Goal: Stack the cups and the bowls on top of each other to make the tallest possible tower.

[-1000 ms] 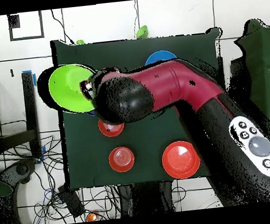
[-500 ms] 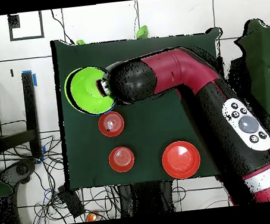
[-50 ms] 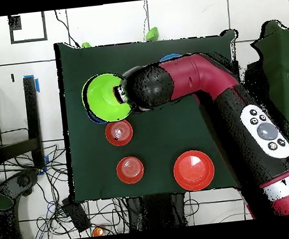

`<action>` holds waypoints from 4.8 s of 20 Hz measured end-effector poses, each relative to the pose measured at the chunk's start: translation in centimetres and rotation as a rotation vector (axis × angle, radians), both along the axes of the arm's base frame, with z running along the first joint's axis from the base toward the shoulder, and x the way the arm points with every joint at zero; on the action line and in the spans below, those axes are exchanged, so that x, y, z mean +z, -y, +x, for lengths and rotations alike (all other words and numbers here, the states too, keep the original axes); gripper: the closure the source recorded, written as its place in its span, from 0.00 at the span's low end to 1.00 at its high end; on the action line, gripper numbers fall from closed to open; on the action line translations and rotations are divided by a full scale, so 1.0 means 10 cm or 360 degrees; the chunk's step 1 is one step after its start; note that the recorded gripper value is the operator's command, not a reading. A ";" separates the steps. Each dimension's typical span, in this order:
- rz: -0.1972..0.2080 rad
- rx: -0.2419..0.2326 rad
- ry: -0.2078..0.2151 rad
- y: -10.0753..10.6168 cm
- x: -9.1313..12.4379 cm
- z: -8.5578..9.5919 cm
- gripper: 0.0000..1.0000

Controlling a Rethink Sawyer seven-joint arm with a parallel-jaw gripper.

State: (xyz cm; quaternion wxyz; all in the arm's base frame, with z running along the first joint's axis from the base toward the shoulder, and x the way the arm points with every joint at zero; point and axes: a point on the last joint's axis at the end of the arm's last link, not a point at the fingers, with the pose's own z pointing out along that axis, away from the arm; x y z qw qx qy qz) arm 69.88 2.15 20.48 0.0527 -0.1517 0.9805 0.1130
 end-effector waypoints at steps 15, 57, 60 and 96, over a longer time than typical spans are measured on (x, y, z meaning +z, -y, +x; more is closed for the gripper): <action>0.0008 -0.0024 -0.0055 0.01 -0.13 -0.05 1.00; 0.0124 0.0000 -0.0339 -0.07 -0.59 -0.29 1.00; 0.0128 -0.0001 -0.0341 -0.07 -0.59 -0.29 1.00; 0.0241 0.0026 -0.0362 -0.48 -0.84 -0.31 1.00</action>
